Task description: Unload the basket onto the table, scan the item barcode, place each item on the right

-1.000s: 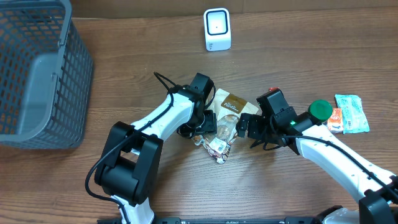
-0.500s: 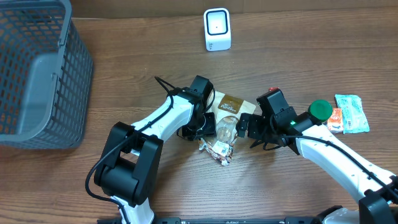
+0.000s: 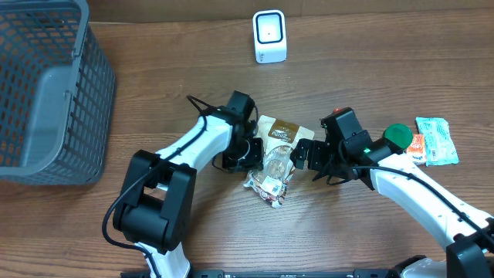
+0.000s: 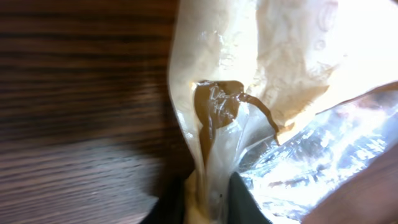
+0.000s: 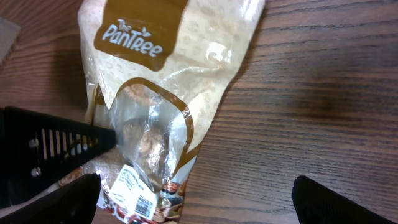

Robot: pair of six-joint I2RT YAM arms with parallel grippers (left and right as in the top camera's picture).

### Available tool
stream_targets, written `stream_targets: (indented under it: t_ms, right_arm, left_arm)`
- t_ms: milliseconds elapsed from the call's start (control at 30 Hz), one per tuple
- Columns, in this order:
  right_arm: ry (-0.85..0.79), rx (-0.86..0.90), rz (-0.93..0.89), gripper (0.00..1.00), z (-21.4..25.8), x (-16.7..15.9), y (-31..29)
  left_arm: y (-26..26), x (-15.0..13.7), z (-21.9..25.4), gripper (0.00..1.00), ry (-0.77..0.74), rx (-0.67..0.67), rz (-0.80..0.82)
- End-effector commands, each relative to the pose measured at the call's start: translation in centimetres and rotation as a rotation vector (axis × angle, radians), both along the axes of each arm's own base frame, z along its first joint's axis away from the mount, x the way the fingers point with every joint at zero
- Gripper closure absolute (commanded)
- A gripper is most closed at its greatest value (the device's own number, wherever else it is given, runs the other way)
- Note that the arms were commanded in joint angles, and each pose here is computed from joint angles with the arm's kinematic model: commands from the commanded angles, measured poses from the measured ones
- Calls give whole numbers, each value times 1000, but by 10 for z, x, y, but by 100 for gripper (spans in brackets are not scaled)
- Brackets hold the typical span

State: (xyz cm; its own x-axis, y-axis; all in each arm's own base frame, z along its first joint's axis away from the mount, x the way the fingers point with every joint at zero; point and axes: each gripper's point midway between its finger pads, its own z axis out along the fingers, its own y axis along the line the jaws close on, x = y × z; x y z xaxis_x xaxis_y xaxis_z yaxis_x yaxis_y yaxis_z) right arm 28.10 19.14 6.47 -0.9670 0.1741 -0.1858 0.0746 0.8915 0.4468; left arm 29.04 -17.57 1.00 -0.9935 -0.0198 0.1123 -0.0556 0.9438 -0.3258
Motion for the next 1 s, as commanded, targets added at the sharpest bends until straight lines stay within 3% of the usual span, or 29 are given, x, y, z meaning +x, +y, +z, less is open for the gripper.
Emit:
stream_targets:
  t_ms: [0, 567, 967]
  right_arm:
    - [-13, 55, 40, 0, 10, 3, 4]
    - [25, 261, 42, 0, 28, 12, -6]
    - [-28, 350, 163, 0, 41, 10, 7]
  left_arm:
    - [-5, 13, 18, 96, -42, -97, -66]
    - [-22, 9, 64, 96, -40, -486, -184]
    - [-25, 6, 68, 96, -35, -512, -191]
